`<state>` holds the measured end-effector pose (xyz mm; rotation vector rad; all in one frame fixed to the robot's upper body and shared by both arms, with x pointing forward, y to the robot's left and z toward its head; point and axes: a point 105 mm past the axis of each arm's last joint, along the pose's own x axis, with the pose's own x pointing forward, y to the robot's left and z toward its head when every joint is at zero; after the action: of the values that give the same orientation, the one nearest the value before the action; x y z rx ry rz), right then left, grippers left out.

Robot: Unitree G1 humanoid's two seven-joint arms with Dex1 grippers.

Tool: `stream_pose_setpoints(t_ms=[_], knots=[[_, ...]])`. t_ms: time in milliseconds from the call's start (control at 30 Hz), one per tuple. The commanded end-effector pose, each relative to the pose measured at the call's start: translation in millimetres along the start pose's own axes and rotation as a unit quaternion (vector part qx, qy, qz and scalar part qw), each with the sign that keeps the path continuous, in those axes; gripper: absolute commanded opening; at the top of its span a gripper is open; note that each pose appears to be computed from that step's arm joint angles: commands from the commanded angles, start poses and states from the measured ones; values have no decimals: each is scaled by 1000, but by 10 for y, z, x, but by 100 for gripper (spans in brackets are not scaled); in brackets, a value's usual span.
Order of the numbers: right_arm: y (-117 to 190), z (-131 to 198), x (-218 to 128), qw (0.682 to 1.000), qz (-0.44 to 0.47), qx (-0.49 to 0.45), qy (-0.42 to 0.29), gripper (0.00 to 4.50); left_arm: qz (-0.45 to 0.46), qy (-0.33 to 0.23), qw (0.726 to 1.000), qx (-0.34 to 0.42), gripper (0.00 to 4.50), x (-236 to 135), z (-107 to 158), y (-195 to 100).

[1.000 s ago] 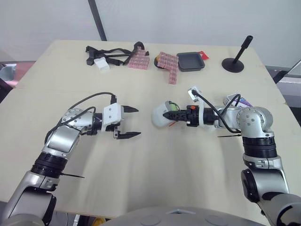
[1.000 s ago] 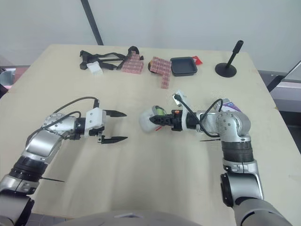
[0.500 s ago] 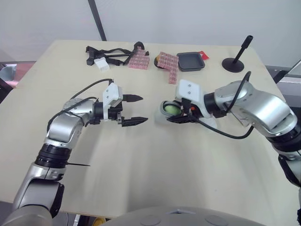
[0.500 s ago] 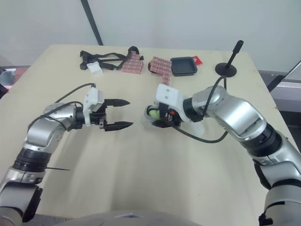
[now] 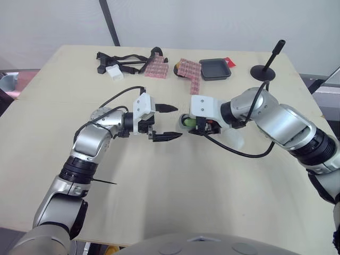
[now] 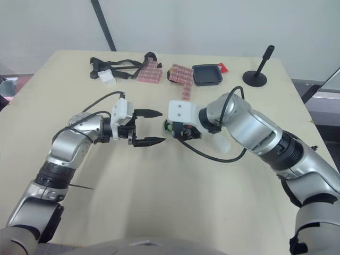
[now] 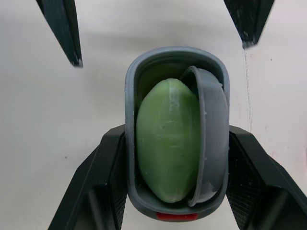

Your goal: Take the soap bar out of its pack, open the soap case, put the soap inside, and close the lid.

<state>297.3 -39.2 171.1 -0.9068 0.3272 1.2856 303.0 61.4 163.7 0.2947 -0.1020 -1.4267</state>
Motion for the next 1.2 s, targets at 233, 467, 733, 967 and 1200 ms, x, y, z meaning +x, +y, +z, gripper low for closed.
stream_pose_setpoints(t_ms=[233,467,733,967,1200], knots=[[-16,185,-73,999,0,-35,-18,263,-13,1,999,39,449,48,46,19],[12,193,-82,999,8,-39,-21,263,-19,8,999,49,449,60,23,17],[17,214,-70,999,8,-38,-25,263,-25,14,998,52,268,71,-23,-2],[8,226,-63,999,7,-34,-25,263,-28,15,998,55,268,83,-30,-16],[8,246,-67,999,10,-27,-27,263,-30,17,998,56,268,94,-50,-31]])
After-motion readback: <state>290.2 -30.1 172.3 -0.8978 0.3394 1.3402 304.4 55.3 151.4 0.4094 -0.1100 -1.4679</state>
